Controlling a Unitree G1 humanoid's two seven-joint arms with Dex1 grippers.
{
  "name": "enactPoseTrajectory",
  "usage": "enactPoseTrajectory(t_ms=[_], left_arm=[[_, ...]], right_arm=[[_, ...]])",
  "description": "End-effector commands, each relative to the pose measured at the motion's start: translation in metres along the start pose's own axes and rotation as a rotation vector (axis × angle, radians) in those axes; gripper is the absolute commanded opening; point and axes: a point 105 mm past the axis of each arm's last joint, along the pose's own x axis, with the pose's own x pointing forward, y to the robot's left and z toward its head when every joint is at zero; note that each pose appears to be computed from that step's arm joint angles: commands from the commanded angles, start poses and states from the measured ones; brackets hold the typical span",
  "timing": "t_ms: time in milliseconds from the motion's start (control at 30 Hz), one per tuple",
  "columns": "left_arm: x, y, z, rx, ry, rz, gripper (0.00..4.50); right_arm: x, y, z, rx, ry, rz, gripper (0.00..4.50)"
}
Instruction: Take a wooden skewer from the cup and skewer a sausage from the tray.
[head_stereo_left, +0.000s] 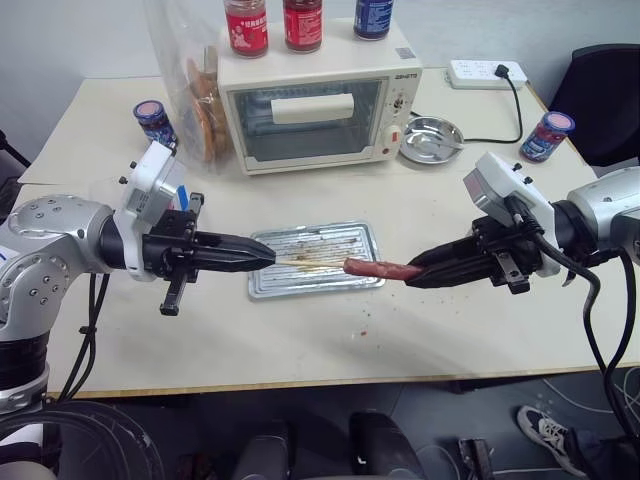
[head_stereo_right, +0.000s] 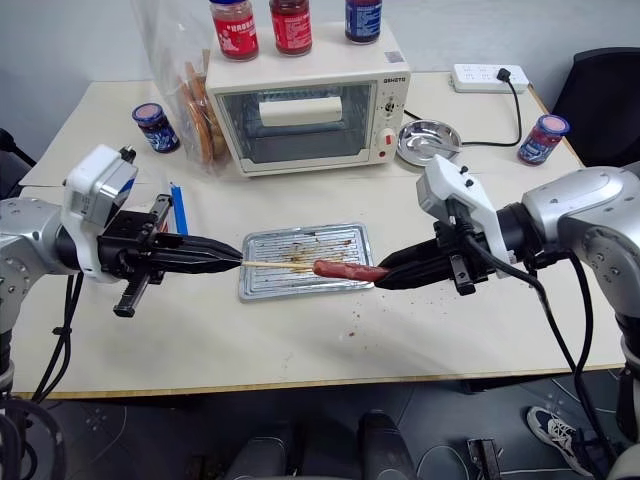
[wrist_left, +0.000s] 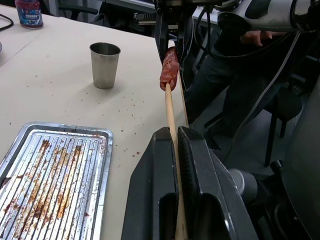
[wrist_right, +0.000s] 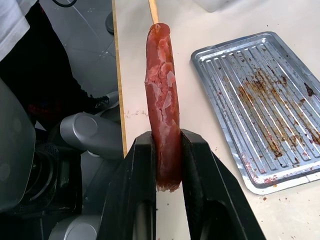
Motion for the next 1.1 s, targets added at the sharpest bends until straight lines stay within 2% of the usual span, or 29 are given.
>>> enactPoseTrajectory(t_ms=[33, 367, 867, 967, 1100], left_arm=[[0.004, -0.005, 0.008, 0.036, -0.007, -0.037, 0.0], [0.016, -0.006, 0.011, 0.058, -0.019, -0.088, 0.0], [0.036, -0.005, 0.01, 0.071, -0.057, -0.129, 0.0], [0.033, -0.002, 0.007, 0.063, -0.056, -0.101, 0.0], [0.021, 0.002, 0.0, 0.039, -0.051, -0.012, 0.0]], right_arm=[[-0.007, 0.005, 0.013, -0.058, -0.015, -0.005, 0.67], [0.004, 0.02, 0.025, -0.11, -0.026, 0.073, 0.67], [0.013, 0.027, 0.037, -0.129, -0.066, 0.122, 0.67], [0.01, 0.025, 0.036, -0.107, -0.073, 0.11, 1.16], [0.005, 0.014, 0.033, -0.105, -0.076, 0.024, 2.19]])
